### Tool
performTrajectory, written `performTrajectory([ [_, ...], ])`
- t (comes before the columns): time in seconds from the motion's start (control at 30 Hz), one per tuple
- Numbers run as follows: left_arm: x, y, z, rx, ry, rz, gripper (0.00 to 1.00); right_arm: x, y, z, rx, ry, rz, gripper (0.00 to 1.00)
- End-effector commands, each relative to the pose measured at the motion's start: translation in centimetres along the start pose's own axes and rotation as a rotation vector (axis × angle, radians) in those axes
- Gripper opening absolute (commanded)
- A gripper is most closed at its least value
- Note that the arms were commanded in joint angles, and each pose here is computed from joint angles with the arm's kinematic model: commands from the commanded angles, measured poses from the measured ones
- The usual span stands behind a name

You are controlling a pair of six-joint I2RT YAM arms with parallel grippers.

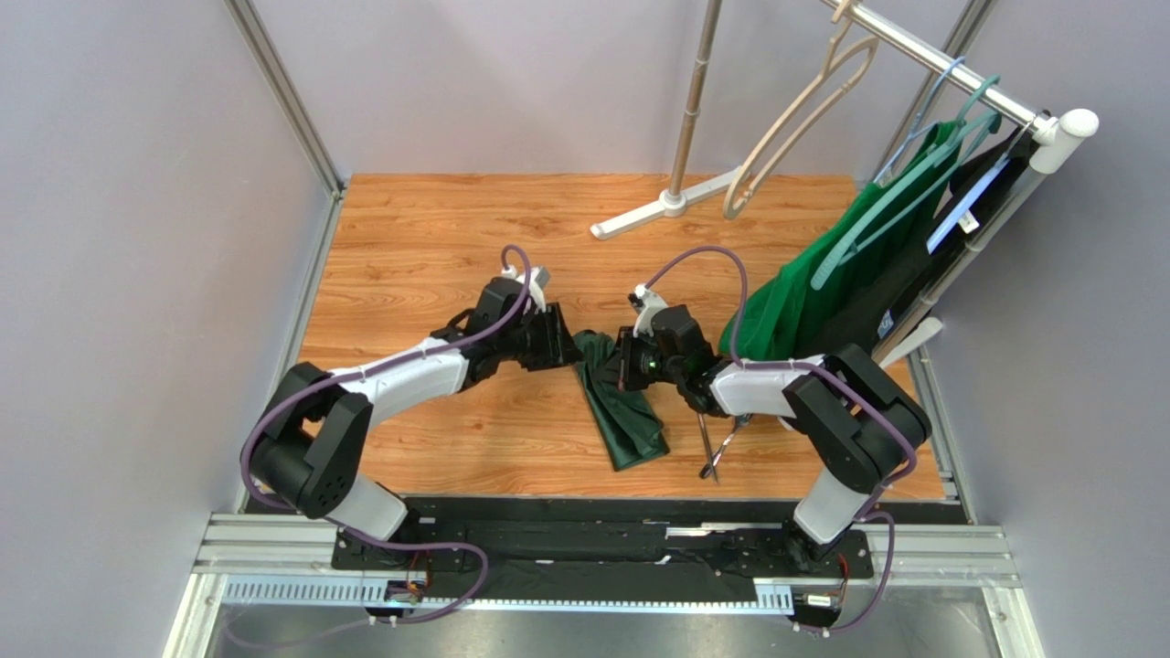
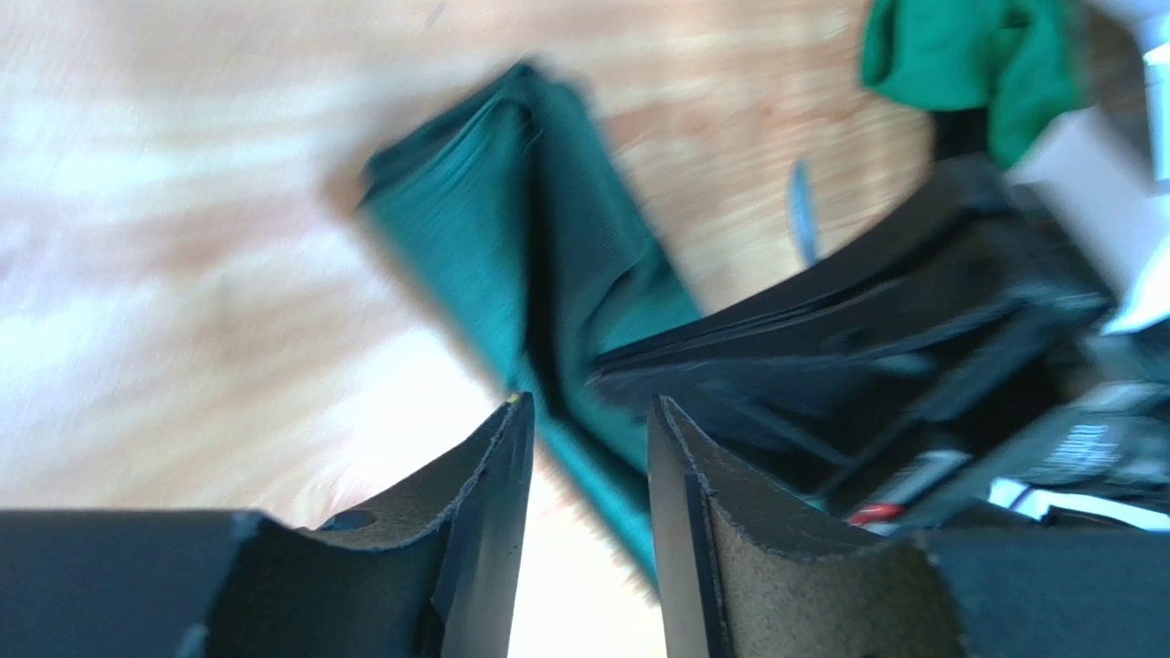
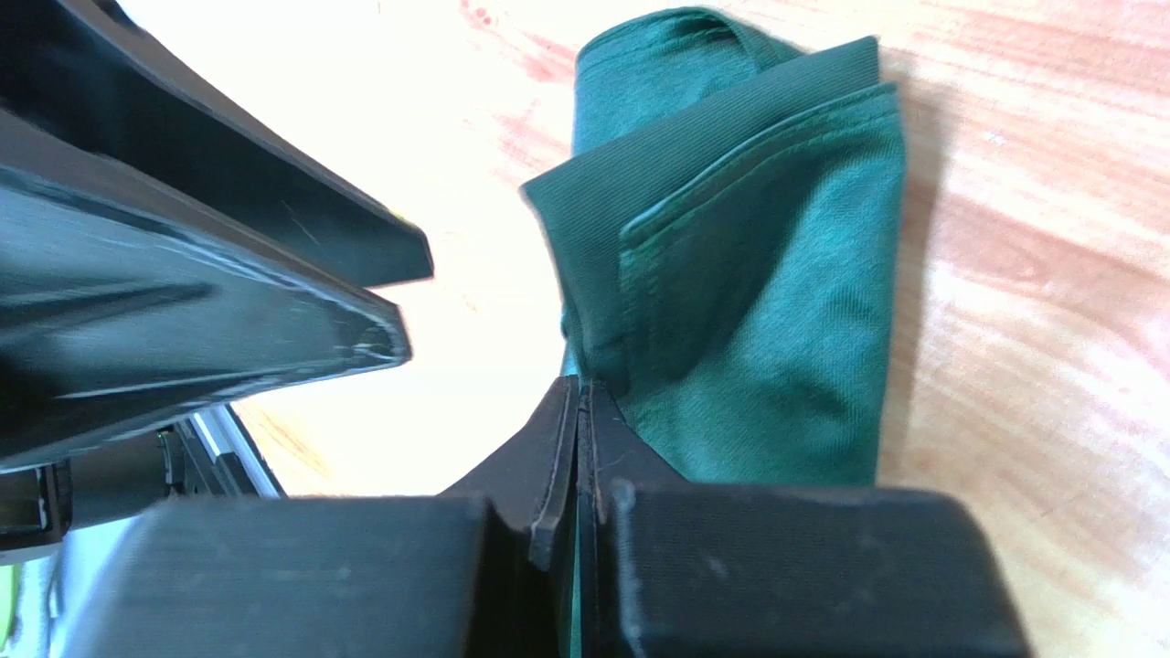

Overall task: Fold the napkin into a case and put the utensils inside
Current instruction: Fold the 2/3-rectangle-folded napkin at the center of the board.

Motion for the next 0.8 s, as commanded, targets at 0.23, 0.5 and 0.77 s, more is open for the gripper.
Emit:
performTrajectory([
  [0.23,-0.7,-2.1,1.8,0.072,-0.038,0.001,0.78,0.9,2.1,0.6,0.056,-0.046,0.015,0.00],
  [0.5,-0.9,-3.7,2.5,0.113,-0.052,0.014,0.80,0.9,6.9,0.9,0.068,-0.067,-0.092,0.00],
  [0.77,-1.3,-5.5,3.3,0.169,-0.055,0.041,0.66,-1.6,10.6,-0.4,0.105,-0.102,-0.237,0.00],
])
Point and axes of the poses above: each gripper's point midway between its finger pads, its own y axis back along the fingers, its own x axis along the line the jaws close on, z = x × y, the point moved 8 cm from there along y, back along the fingers, and after that the axes turned 3 degrees about -y, right-handed, at the moved point
